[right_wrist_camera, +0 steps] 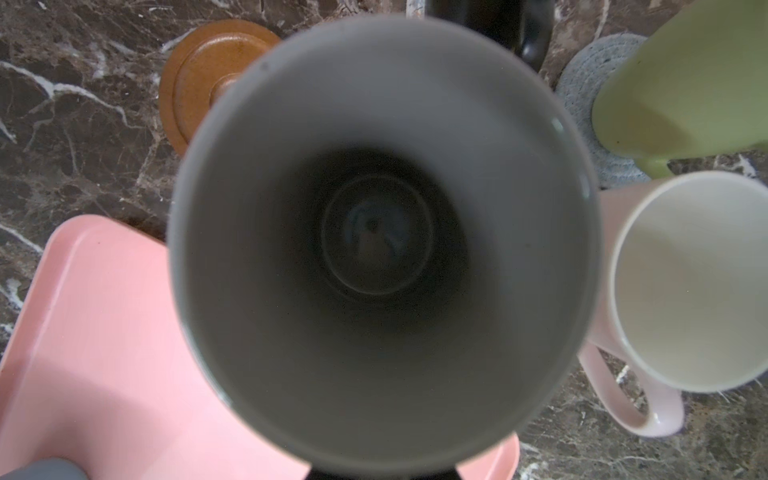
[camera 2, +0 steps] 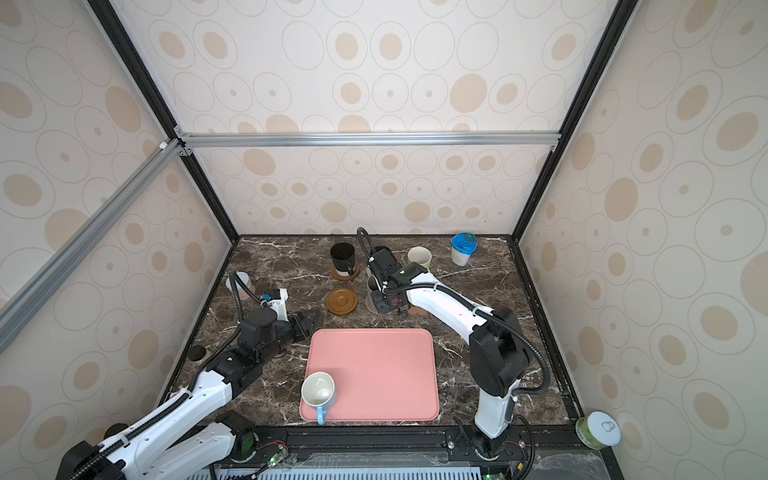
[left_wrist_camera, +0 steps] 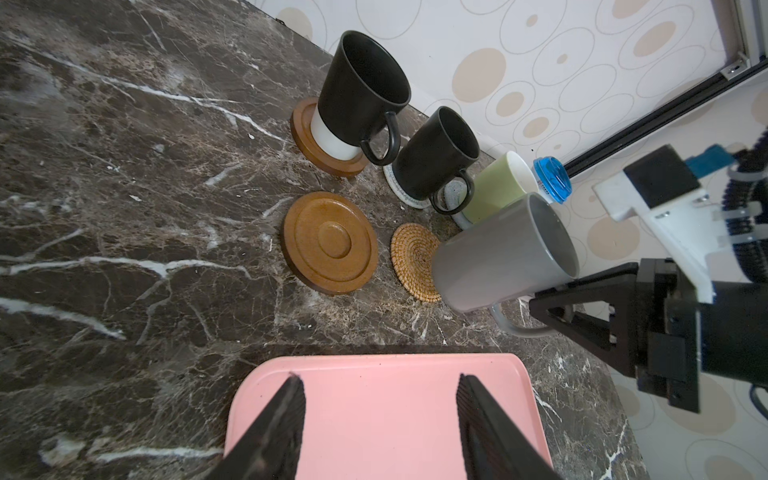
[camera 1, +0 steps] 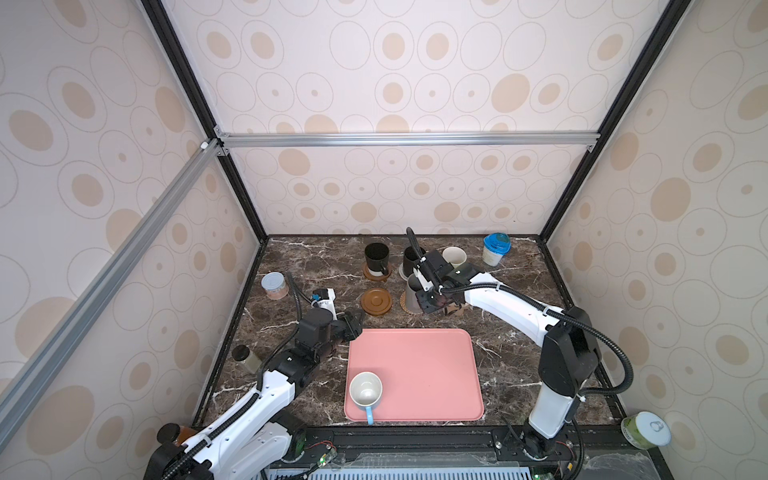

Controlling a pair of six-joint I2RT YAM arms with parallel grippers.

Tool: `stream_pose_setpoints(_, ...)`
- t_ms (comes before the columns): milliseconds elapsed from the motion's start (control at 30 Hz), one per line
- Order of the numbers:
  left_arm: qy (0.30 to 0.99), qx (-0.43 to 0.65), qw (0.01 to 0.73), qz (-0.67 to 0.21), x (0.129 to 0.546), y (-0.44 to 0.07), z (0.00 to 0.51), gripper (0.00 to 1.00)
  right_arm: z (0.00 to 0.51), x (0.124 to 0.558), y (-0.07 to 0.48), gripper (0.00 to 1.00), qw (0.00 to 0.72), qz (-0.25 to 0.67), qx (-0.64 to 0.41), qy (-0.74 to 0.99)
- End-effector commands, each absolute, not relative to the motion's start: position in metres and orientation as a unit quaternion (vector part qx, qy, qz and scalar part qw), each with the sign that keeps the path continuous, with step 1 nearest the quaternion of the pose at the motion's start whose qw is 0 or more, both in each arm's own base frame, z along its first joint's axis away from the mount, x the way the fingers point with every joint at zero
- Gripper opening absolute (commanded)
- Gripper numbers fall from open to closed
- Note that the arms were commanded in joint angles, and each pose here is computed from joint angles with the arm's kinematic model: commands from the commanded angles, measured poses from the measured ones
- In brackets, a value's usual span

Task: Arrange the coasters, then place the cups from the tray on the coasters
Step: 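Lower the grey mug toward the round rattan coaster with the right gripper, then set the grey mug on the rattan coaster and open the right gripper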

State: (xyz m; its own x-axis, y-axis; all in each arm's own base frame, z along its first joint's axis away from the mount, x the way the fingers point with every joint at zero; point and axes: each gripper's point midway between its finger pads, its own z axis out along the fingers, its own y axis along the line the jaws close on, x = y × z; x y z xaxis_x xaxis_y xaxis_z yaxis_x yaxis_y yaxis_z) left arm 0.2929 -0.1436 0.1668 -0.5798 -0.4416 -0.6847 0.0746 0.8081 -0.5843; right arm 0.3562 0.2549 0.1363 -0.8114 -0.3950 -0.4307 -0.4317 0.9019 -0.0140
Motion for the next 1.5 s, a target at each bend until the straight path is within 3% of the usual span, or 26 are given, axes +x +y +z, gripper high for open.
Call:
stream_pose_setpoints(0,0.839,-0.113,0.443,-0.294,0.290,-0.143,0.169,0.59,0.160,0.381,0.267,0.05,0.268,0.054,-0.235,0.933)
stream_pose_setpoints(1467,0.837,-0.114,0.453,-0.285,0.283,-0.135,0.173,0.60,0.130,0.415,0.267,0.05,0.265,0.046,-0.220,0.938)
